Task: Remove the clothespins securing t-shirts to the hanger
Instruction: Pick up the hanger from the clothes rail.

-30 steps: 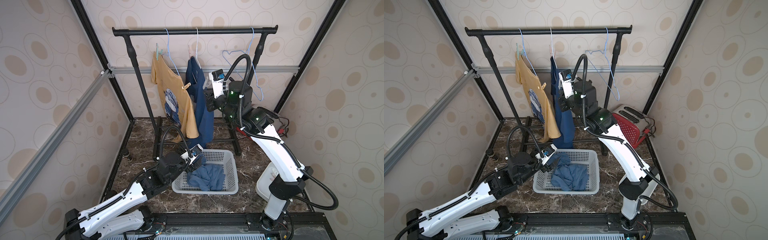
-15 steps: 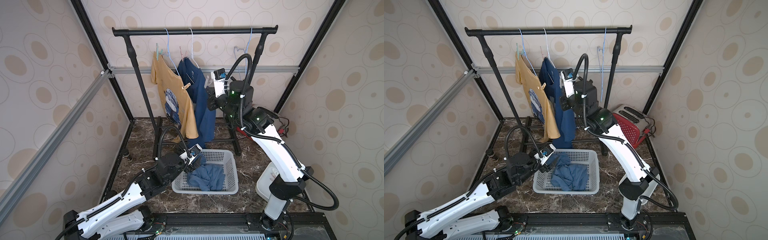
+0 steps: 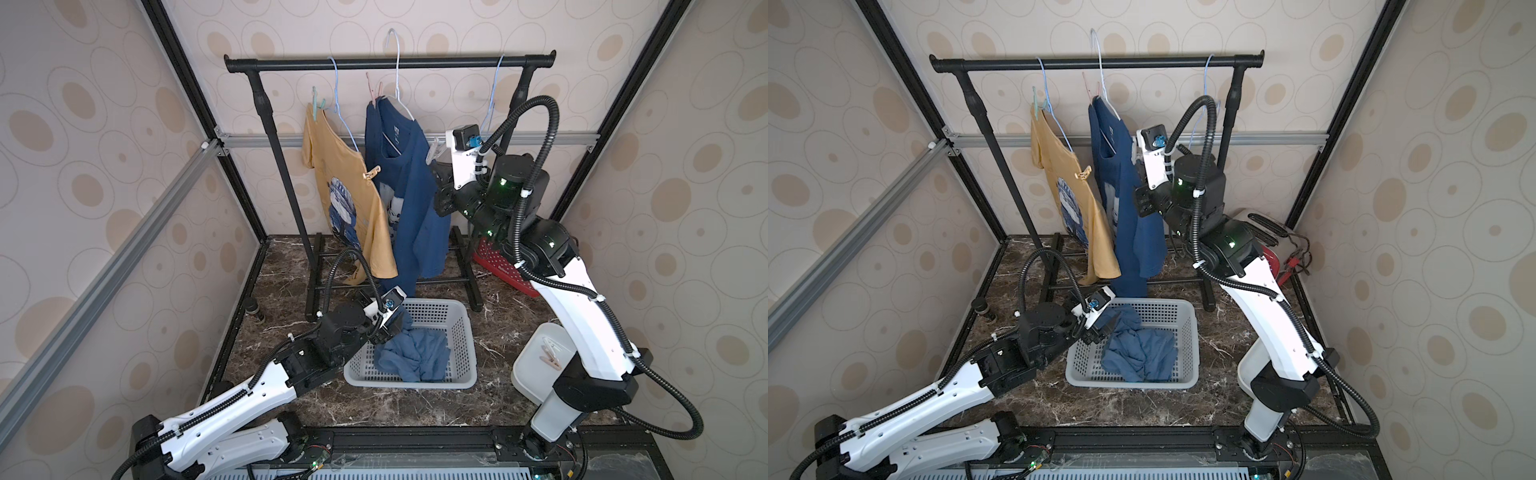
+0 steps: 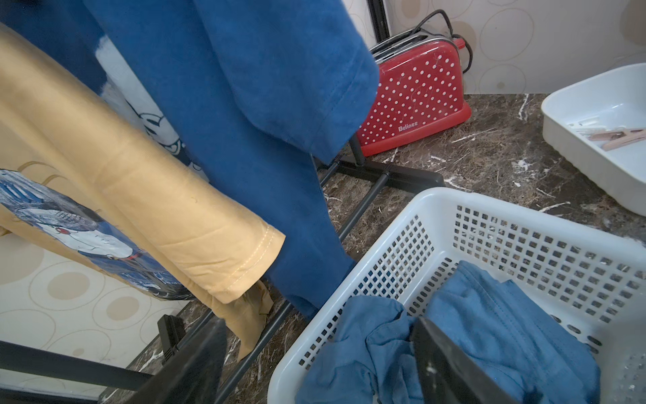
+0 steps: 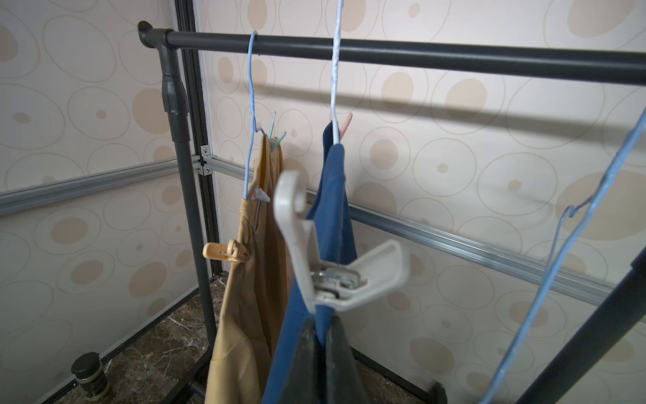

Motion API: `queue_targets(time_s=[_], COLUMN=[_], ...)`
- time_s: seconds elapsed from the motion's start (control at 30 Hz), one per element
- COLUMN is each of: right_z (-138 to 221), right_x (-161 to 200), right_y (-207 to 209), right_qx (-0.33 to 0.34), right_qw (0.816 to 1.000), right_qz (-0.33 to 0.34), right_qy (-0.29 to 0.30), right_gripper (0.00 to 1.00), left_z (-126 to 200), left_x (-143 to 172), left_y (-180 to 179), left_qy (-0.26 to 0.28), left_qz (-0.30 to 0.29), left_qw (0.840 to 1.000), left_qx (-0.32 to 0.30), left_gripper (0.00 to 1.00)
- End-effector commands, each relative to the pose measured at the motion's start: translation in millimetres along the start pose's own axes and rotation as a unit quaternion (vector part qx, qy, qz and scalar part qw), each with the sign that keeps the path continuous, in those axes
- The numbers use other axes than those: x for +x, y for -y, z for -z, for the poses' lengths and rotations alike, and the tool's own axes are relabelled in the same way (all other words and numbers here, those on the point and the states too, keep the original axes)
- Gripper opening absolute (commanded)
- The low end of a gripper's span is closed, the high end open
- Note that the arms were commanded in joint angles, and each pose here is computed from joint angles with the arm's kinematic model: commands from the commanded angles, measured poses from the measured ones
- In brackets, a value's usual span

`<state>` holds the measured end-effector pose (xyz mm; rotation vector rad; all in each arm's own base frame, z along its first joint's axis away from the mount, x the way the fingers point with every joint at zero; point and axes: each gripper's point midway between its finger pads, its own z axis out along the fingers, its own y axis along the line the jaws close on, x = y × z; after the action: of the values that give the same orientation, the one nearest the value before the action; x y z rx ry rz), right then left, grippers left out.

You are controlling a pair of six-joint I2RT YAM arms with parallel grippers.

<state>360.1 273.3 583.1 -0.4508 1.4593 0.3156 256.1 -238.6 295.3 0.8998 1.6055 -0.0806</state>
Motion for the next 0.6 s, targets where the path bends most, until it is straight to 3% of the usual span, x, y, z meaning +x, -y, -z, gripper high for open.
queue_targets(time_s=[0.0,0.37,0.57], right_z=[42.2,113.4,158.6], right_x=[-58.0,-66.0,-74.7], right_y=[15.5,12.6,3.0], right_qx=[0.010,-0.054,-0.116], right_qw=[0.997,0.995,0.989], right_qz=[-0.001,-0.017,-0.021], right_qy=[0.079,0.086,0.090], right_gripper=[0.00,0.00,0.00], left_z=[10.1,19.3,27.5], left_x=[-21.4,-18.4,-9.1], left_y=[-17.1,-29.4,-54.4], left_qy=[0.021,0.011,-0.009], left_qz=[0.022,0.029,0.056], left_qw=[0.999,0.999,0.992], left_qx=[-0.019,-0.043,-0.113], left_gripper=[0.84,0.85,0.85])
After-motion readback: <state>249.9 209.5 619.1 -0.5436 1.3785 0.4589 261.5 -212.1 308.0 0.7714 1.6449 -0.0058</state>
